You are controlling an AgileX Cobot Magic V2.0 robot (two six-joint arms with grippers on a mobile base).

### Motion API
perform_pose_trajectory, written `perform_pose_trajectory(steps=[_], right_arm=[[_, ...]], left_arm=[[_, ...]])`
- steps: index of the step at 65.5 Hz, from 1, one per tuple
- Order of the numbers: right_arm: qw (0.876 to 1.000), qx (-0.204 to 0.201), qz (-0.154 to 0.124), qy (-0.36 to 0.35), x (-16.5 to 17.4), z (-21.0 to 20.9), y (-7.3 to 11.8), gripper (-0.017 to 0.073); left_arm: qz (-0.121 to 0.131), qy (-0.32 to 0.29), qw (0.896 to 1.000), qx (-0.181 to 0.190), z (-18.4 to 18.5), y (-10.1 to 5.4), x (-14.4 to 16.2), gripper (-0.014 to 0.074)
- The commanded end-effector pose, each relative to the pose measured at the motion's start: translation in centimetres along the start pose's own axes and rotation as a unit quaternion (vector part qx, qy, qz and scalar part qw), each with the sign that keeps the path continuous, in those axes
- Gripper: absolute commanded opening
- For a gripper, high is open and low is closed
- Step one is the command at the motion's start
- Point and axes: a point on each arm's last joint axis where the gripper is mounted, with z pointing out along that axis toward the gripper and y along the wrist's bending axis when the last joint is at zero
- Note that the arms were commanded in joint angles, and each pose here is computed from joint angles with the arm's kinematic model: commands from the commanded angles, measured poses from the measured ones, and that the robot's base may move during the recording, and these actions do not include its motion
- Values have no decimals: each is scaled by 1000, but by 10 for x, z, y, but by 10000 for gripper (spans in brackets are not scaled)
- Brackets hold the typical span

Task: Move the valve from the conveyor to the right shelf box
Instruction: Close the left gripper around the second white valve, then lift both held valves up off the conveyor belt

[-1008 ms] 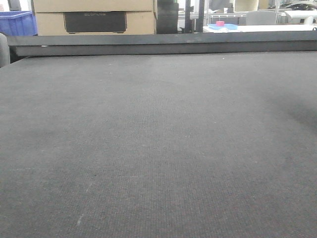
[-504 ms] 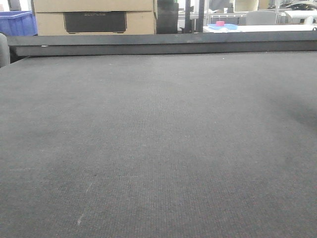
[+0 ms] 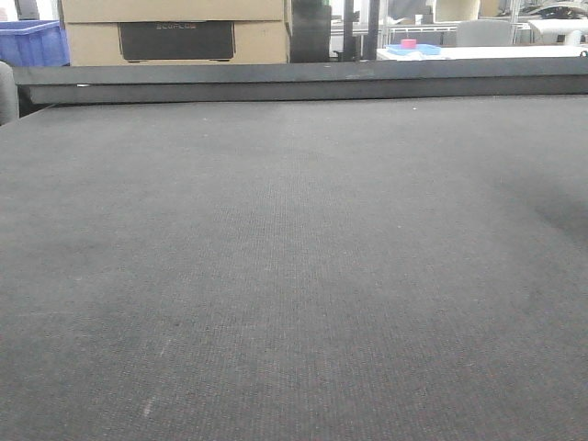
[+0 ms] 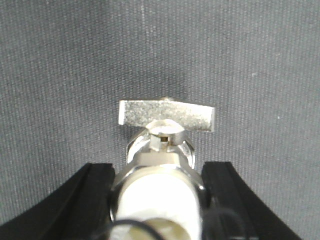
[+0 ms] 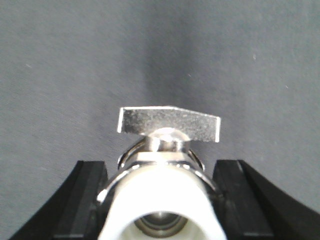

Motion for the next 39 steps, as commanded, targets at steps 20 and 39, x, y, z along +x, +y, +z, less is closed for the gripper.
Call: perform_pose_trajectory(steps=[20, 39], right_arm=[[990, 3, -5, -142, 6, -39, 3, -162], [973, 10, -4, -230, 36, -40, 2, -162]], left_arm=[[3, -248, 966, 73, -93, -18, 19, -111], [-4, -387, 919, 70, -124, -24, 61, -111]])
